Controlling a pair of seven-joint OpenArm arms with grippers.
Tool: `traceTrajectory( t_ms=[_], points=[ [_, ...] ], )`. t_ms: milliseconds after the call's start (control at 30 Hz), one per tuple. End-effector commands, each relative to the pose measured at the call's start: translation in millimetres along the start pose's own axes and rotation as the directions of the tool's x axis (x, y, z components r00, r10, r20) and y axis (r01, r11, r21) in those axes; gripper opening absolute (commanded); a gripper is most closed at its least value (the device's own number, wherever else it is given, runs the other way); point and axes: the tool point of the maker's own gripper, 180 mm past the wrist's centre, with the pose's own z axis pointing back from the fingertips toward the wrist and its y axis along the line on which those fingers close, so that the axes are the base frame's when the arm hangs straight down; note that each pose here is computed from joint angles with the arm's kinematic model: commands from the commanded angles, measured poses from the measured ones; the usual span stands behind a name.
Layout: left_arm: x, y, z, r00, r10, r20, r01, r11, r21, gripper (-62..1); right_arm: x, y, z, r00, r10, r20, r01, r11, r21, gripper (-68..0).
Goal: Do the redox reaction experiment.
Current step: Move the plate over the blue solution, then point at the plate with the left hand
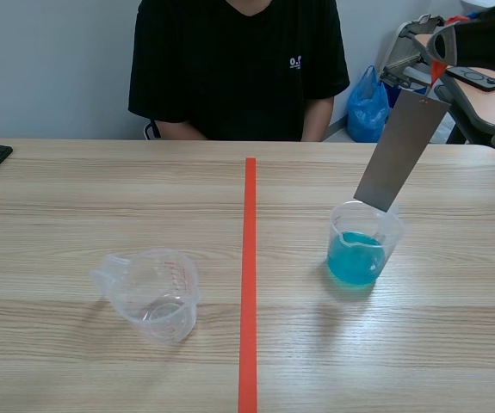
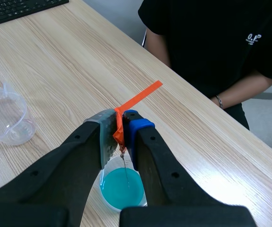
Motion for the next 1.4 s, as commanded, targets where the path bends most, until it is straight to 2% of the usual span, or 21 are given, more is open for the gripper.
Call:
traceTrajectory(
  t_ms=[0, 133, 233, 433, 600, 700, 867, 1100, 1367],
  points=[
    [8, 4, -1, 1.0, -0.006, 0.029, 0.006, 1.0, 0.006, -57.9, 19.7, -2, 3, 0.998, 0.032, 0.05, -0.032, 0.999, -0.006, -66.2],
    [20, 7, -3, 0.996, -0.017, 0.087, 0.017, 1.0, 0.007, -57.9, 19.5, -2, 3, 0.998, 0.032, 0.049, -0.032, 0.999, -0.006, -66.2],
    [38, 22, -13, 0.989, -0.054, 0.137, 0.052, 0.998, 0.024, -57.9, 19.5, -2, 3, 0.998, 0.032, 0.049, -0.032, 0.999, -0.006, -66.2],
    [93, 51, -40, 0.958, -0.099, 0.271, 0.098, 0.995, 0.017, -57.9, 19.1, -2, 3, 0.998, 0.032, 0.046, -0.032, 0.999, -0.006, -66.2],
    [136, 71, -58, 0.931, -0.118, 0.345, 0.123, 0.992, 0.009, -57.9, 19.1, -2, 3, 0.998, 0.032, 0.047, -0.032, 0.999, -0.006, -66.2],
    [160, 76, -66, 0.912, -0.117, 0.393, 0.13, 0.991, -0.007, -57.9, 19.1, -2, 3, 0.998, 0.032, 0.047, -0.032, 0.999, -0.006, -66.2],
    [190, 65, -97, 0.902, -0.125, 0.413, 0.17, 0.983, -0.074, -57.9, 19.1, -2, 3, 0.998, 0.032, 0.046, -0.031, 0.999, -0.006, -66.2],
    [232, 27, -143, 0.885, -0.135, 0.445, 0.228, 0.96, -0.162, -58.0, 19.4, -1, 3, 0.998, 0.03, 0.048, -0.03, 1.0, -0.005, -66.2],
    [266, -20, -191, 0.883, -0.09, 0.461, 0.235, 0.934, -0.268, -57.9, 19.4, -1, 3, 0.998, 0.03, 0.048, -0.03, 1.0, -0.004, -66.2]
  ],
)
